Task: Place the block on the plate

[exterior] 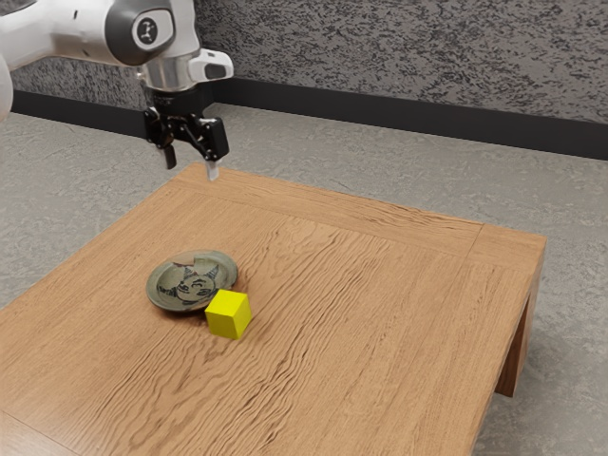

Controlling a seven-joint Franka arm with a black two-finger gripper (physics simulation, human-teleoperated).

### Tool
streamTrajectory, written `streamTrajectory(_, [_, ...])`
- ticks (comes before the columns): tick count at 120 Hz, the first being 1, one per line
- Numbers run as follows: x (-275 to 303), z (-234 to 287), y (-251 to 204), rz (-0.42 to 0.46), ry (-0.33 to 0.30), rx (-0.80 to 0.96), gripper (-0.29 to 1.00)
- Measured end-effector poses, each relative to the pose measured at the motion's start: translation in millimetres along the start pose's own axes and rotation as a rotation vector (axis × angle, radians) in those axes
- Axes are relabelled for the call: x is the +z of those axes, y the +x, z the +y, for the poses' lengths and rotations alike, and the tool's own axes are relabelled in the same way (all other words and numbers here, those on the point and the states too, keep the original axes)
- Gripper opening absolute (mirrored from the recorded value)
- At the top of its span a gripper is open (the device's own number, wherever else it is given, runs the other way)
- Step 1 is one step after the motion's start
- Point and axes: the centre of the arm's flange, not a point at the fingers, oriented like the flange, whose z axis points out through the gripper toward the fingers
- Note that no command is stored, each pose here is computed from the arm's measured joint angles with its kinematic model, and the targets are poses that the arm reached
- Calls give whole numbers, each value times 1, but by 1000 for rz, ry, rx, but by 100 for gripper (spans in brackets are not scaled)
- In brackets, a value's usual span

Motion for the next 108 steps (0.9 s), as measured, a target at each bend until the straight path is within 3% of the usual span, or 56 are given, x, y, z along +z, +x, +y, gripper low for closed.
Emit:
streamTrajectory(24, [8,8,6,-3,-4,6,70])
streamTrajectory(32, [17,12,8,-24,-31,-39,70])
streamTrajectory(63, [41,27,15,-96,-143,-370,70])
streamTrajectory(108, [118,12,54,-196,-173,-973,70])
